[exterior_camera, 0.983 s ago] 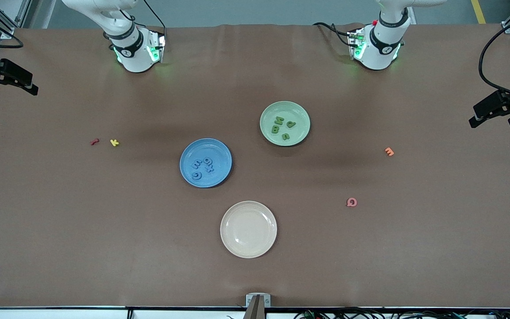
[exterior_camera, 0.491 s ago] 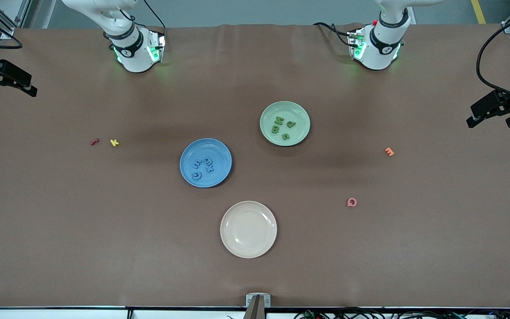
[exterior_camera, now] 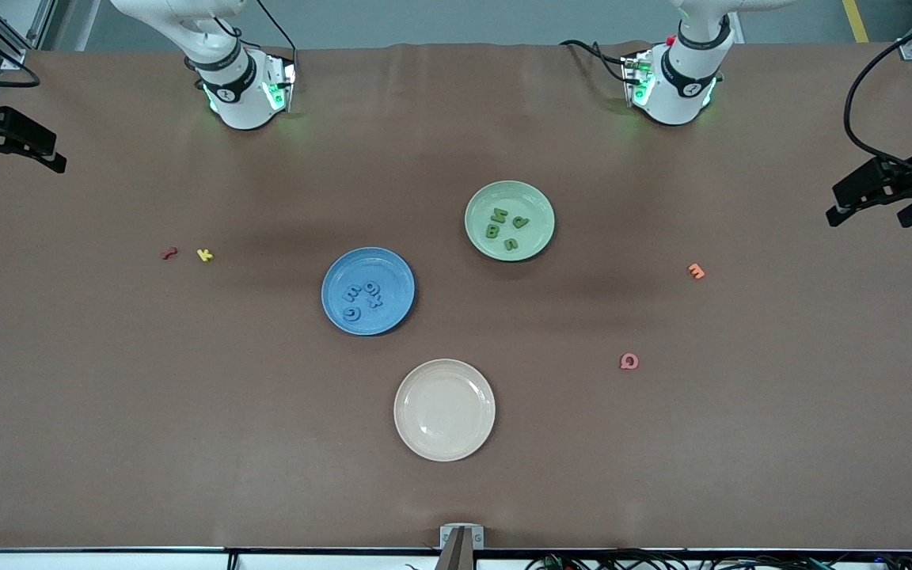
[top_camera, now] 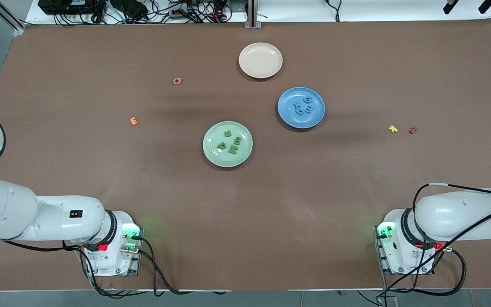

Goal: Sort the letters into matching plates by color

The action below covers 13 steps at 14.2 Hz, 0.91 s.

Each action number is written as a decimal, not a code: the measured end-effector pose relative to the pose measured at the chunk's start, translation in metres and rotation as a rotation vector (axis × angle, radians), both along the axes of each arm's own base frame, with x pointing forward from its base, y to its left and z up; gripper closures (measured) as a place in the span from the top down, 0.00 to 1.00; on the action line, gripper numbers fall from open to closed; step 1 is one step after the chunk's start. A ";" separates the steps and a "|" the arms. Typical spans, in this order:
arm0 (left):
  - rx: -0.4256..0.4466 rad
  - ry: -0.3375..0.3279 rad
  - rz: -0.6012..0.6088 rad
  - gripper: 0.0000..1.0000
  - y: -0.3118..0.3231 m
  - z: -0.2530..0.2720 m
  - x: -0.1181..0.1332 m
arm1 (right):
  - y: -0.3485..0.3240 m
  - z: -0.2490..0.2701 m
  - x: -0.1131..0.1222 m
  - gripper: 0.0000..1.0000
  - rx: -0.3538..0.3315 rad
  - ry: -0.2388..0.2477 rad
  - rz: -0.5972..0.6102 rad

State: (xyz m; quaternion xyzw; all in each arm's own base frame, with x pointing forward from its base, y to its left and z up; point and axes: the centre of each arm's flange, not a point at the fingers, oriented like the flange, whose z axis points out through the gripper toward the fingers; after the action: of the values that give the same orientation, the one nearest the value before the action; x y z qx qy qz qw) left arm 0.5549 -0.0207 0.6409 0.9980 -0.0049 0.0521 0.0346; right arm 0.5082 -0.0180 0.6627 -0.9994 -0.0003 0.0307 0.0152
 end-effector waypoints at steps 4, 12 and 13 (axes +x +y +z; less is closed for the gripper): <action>0.000 0.000 -0.007 1.00 -0.004 0.000 0.000 | 0.000 0.000 0.000 1.00 0.000 0.000 0.000; -0.004 -0.003 0.034 1.00 -0.004 0.002 0.000 | 0.000 0.000 0.000 1.00 0.000 0.000 0.000; -0.005 -0.003 0.042 1.00 -0.004 0.002 0.000 | 0.000 0.000 0.000 1.00 0.000 0.000 0.000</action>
State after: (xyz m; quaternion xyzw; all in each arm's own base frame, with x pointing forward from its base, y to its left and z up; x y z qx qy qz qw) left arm 0.5550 -0.0249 0.6432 0.9977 0.0162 0.0543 0.0361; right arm 0.5082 -0.0180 0.6627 -0.9994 -0.0002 0.0308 0.0152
